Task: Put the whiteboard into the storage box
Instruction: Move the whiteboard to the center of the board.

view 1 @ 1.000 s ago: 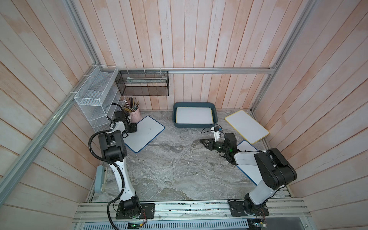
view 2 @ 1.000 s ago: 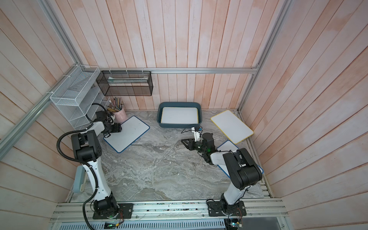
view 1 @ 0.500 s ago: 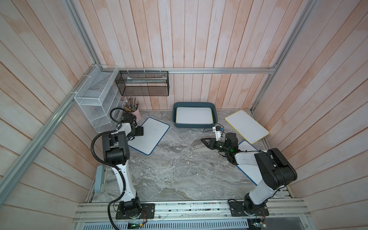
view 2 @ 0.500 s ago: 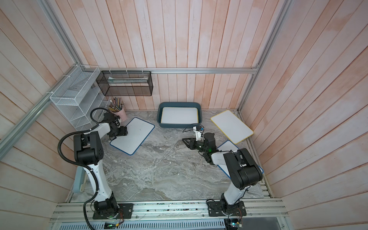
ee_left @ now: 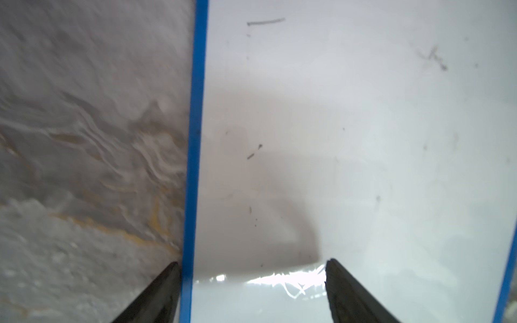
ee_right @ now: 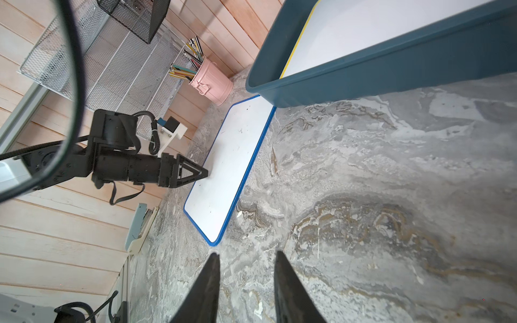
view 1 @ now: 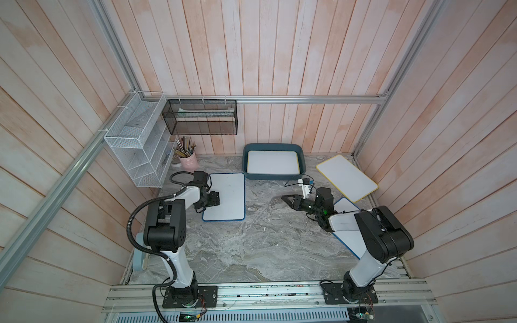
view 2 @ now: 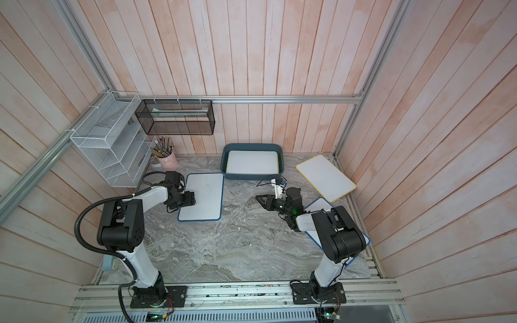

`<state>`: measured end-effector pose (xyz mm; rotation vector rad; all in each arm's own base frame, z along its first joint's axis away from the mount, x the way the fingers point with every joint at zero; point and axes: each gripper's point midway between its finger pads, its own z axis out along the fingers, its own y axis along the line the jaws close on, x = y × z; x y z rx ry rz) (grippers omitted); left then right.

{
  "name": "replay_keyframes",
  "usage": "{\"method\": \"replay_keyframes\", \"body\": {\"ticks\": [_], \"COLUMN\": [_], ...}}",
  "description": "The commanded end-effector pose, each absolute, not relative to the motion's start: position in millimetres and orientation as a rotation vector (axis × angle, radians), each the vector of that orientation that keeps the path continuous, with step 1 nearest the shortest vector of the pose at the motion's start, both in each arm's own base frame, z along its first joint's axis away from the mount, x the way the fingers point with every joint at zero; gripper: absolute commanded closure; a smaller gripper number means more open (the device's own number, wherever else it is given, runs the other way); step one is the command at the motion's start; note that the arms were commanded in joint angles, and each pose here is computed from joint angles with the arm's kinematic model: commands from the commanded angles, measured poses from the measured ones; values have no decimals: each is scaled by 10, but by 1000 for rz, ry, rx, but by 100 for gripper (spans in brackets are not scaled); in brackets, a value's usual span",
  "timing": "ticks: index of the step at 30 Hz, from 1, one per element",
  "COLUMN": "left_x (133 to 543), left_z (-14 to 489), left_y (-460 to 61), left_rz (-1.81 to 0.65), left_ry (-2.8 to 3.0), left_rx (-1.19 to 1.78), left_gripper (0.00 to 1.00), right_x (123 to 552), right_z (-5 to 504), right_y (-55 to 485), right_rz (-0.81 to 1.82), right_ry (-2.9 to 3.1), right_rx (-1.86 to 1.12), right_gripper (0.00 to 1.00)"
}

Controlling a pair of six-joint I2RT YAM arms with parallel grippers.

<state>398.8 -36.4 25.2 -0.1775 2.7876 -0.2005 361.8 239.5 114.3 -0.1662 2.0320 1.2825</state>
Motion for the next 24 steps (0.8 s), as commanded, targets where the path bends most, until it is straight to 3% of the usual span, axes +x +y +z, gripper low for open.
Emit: {"method": "replay_keyframes", "body": {"ticks": [1, 9, 13, 16, 24], "left_x": [3383, 3560, 3678, 3796, 3929], "left_z": [73, 352, 280, 297, 262], "left_y": [-549, -354, -314, -389, -396], "left_rz": [-349, -293, -434, -675, -716], "left_ry": [2968, 2769, 2684, 2594, 2590], "left_rx": [-320, -446, -540, -585, -562], "left_gripper": [18, 17, 17, 17, 17], "right_x": [3609, 3610, 3626, 3682, 4004], "right_z": [1007, 766, 664, 576, 350], "right_y": [2464, 3079, 3512, 3726, 3919], "right_rz": [1299, 1272, 1202, 1170, 1087], "right_ry": [2065, 2228, 2340, 2392, 2508], "right_rx": [-170, -341, -441, -457, -407], "right_gripper": [66, 66, 66, 66, 66]}}
